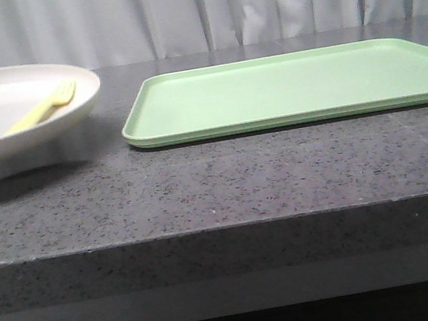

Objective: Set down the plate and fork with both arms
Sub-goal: 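Lift the plate with the left gripper and carry it over the tray, then lower the plate onto the tray and open the left gripper, then raise the left gripper away from the plate, then lower the right gripper onto the yellow fork and grasp it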

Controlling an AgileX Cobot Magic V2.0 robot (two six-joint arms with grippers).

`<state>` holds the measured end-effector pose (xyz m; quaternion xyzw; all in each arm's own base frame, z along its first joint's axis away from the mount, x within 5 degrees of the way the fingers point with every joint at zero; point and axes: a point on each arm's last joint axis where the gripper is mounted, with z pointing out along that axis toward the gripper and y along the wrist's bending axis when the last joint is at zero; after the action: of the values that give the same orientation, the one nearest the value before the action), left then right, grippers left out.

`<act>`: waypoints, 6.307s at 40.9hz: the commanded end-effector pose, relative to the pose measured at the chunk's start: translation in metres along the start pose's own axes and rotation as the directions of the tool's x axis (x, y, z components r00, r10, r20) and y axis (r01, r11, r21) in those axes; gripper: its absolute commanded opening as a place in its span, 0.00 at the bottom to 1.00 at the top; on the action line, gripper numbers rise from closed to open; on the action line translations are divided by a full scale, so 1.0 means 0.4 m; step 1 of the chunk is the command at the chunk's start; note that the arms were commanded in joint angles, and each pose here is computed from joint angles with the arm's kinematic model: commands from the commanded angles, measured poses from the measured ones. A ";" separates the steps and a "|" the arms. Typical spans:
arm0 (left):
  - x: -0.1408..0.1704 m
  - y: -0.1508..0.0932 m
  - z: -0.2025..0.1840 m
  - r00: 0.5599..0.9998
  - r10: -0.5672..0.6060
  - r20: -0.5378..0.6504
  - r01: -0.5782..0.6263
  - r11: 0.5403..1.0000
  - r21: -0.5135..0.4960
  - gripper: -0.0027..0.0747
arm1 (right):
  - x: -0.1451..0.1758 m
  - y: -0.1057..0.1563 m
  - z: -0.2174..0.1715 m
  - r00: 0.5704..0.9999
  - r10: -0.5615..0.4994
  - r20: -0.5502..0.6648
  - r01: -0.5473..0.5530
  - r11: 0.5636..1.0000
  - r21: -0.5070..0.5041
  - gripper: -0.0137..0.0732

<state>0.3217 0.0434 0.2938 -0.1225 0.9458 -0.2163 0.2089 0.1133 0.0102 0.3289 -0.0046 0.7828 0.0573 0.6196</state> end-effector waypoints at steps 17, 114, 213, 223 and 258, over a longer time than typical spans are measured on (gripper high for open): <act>-0.034 -0.301 0.014 0.988 0.106 0.113 -0.129 0.965 0.228 0.01 | -0.043 0.002 -0.007 0.995 -0.011 0.096 0.011 1.000 0.001 0.91; -0.052 -0.637 0.168 0.909 0.416 -0.013 -0.395 0.871 0.292 0.09 | -0.043 0.002 -0.008 0.995 -0.011 0.097 0.011 1.000 0.001 0.91; 0.627 -0.064 -0.343 0.315 0.357 0.879 -0.478 0.860 -0.179 0.01 | -0.143 0.164 0.522 0.786 0.175 -0.593 -0.275 0.958 -0.082 0.91; 0.627 -0.064 -0.343 0.315 0.357 0.879 -0.478 0.860 -0.179 0.01 | -0.089 0.178 0.651 0.684 0.180 -0.707 -0.283 0.958 -0.031 0.91; 0.627 -0.064 -0.343 0.315 0.357 0.879 -0.478 0.860 -0.179 0.01 | -0.051 0.175 0.702 0.652 0.196 -0.732 -0.279 0.960 0.008 0.44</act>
<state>0.0432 -0.0114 0.3176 0.0488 0.7087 -0.1078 0.6955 0.3860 0.1065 0.2636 0.0431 0.9664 0.1589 0.1976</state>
